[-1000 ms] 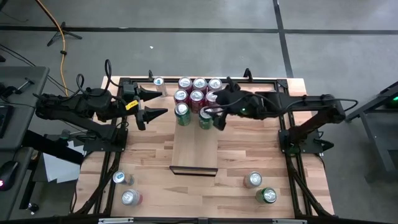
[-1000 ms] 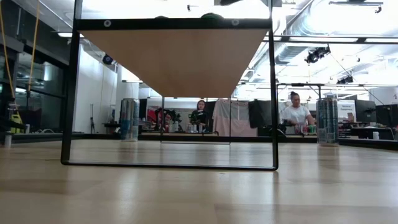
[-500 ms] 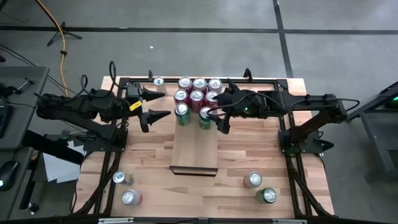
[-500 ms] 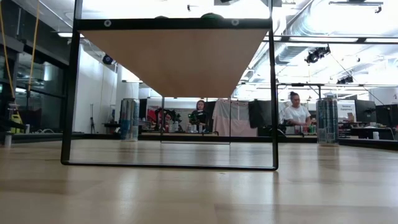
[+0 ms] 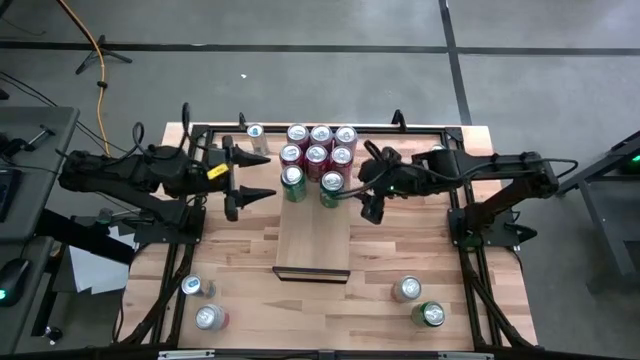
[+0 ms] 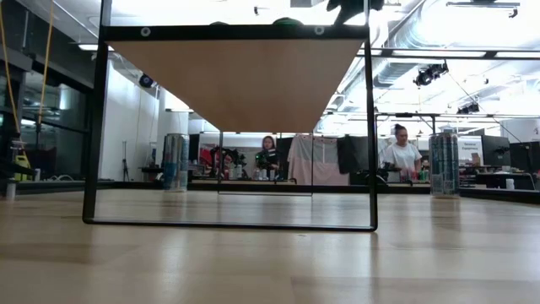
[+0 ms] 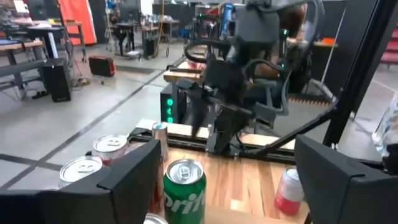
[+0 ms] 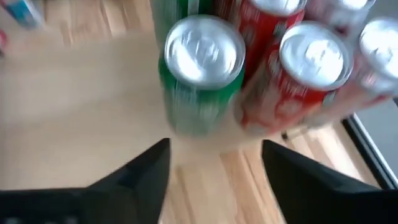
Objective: Place canned beverage on shelf
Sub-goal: Put the top left green soda can on the shelf
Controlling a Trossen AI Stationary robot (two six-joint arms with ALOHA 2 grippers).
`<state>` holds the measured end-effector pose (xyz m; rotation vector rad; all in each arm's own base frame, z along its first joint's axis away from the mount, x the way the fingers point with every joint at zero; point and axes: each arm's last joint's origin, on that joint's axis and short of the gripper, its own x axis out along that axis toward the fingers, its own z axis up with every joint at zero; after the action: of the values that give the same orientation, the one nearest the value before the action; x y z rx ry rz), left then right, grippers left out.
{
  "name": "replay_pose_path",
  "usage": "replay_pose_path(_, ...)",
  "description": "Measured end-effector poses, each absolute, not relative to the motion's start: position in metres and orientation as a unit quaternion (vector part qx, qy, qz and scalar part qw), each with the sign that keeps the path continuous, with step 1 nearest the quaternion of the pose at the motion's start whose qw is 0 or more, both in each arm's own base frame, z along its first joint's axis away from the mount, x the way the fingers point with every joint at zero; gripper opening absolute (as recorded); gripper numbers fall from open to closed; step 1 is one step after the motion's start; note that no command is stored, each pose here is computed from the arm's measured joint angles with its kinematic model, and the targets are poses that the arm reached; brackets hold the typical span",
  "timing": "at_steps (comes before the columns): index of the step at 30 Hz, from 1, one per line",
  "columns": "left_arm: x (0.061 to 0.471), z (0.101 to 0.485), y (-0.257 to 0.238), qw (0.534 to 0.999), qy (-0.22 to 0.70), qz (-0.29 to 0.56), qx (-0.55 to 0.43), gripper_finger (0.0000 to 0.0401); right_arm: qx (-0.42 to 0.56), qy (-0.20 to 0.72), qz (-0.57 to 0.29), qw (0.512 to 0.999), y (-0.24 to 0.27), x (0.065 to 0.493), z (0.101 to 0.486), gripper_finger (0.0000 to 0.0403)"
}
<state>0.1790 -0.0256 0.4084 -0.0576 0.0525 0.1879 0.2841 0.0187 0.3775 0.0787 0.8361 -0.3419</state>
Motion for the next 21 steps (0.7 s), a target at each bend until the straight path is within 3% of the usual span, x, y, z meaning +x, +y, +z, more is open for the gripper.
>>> replay_pose_path(4, 0.168, 0.387, -0.023, 0.994, -0.008, 0.096, -0.047, 0.0255, 0.023, 0.441, -0.155, 0.884, 0.028, 0.277, 0.372, 0.0138)
replay_pose_path(9, 0.149, 0.351, -0.019, 0.989, -0.067, 0.096, -0.095, 0.0174, 0.008, 0.464, -0.141, 0.875, 0.037, 0.272, 0.369, 0.0016)
replay_pose_path(16, 0.129, 0.316, -0.014, 0.978, -0.105, 0.11, -0.142, 0.0021, 0.054, 0.46, -0.122, 0.878, 0.046, 0.26, 0.349, 0.0016)
replay_pose_path(21, 0.119, 0.307, -0.011, 0.975, -0.112, 0.112, -0.155, 0.0009, 0.142, 0.384, -0.11, 0.906, 0.044, 0.238, 0.318, 0.0007)
